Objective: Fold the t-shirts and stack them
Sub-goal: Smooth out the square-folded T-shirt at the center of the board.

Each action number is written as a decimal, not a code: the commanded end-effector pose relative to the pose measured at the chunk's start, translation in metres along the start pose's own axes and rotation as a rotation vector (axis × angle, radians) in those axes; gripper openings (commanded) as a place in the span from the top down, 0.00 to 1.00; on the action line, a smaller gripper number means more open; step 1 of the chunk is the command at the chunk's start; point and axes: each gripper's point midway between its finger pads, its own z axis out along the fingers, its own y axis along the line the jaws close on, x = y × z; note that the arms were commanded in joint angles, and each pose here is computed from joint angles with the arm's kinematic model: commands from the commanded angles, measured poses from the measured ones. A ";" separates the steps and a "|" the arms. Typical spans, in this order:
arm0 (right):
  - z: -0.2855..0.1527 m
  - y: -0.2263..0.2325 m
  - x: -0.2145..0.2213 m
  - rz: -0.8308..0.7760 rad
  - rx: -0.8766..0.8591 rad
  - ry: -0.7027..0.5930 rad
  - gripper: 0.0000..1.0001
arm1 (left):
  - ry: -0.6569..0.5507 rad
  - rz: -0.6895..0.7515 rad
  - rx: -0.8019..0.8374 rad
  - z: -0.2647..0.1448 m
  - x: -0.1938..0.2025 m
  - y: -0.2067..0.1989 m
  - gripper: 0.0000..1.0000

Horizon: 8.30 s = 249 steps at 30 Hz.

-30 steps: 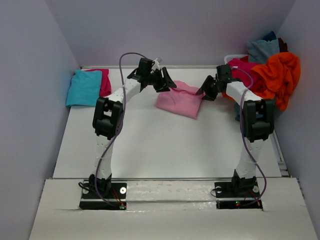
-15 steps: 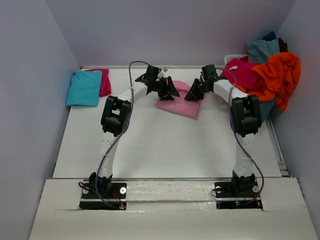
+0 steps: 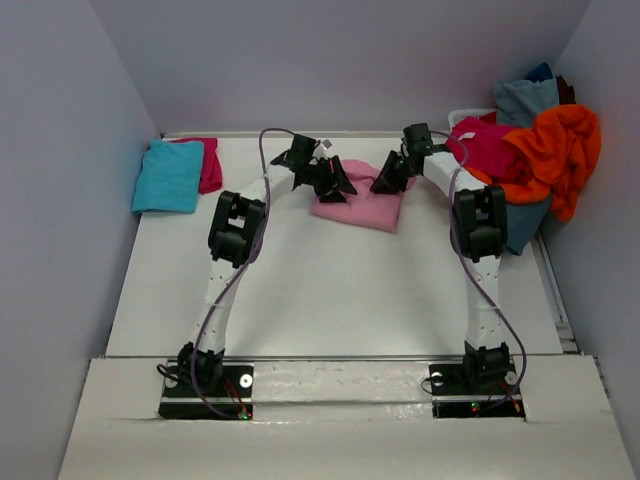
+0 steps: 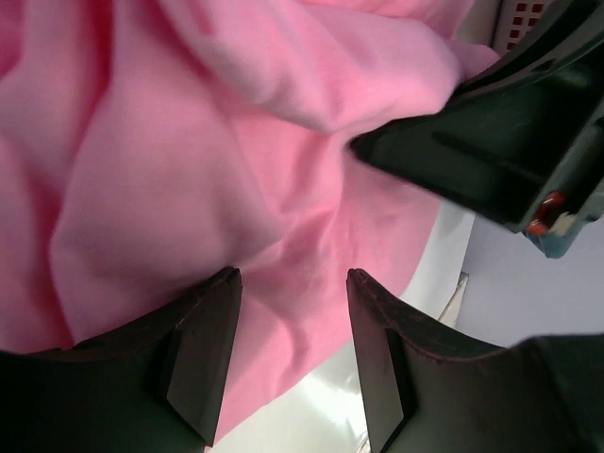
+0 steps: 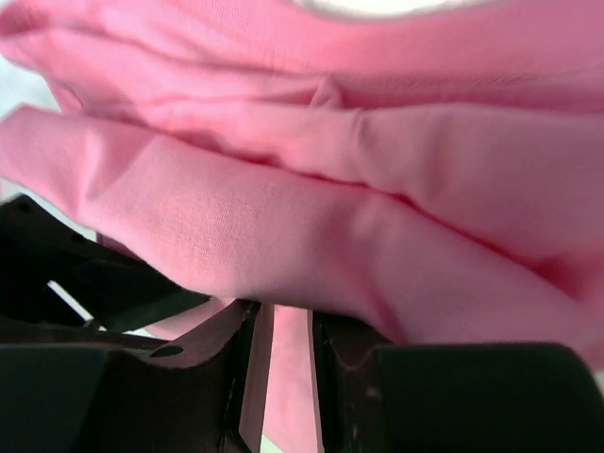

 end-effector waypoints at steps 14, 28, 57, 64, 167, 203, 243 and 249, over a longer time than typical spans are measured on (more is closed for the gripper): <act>-0.020 -0.027 -0.099 0.094 0.012 -0.188 0.70 | 0.030 -0.046 -0.064 -0.014 0.022 0.028 0.39; -0.078 -0.016 -0.055 0.038 0.001 -0.152 0.68 | 0.025 -0.089 -0.160 -0.035 0.043 0.056 0.39; -0.039 0.063 0.020 -0.163 -0.173 0.032 0.68 | -0.008 -0.127 -0.271 -0.076 0.042 0.091 0.38; 0.010 0.047 0.040 -0.139 -0.139 0.101 0.68 | -0.006 -0.120 -0.263 -0.076 0.042 0.090 0.38; 0.004 -0.033 0.101 -0.045 0.144 0.128 0.67 | -0.014 -0.296 -0.139 -0.117 0.129 0.082 0.38; -0.057 0.092 0.127 -0.137 -0.146 0.171 0.66 | -0.025 -0.299 -0.142 -0.115 0.118 0.084 0.38; -0.110 -0.036 0.148 0.034 0.107 0.015 0.45 | -0.013 -0.275 -0.136 -0.119 0.113 0.075 0.38; -0.108 -0.039 0.162 0.066 0.058 0.052 0.30 | -0.027 -0.231 -0.122 -0.126 0.102 0.060 0.38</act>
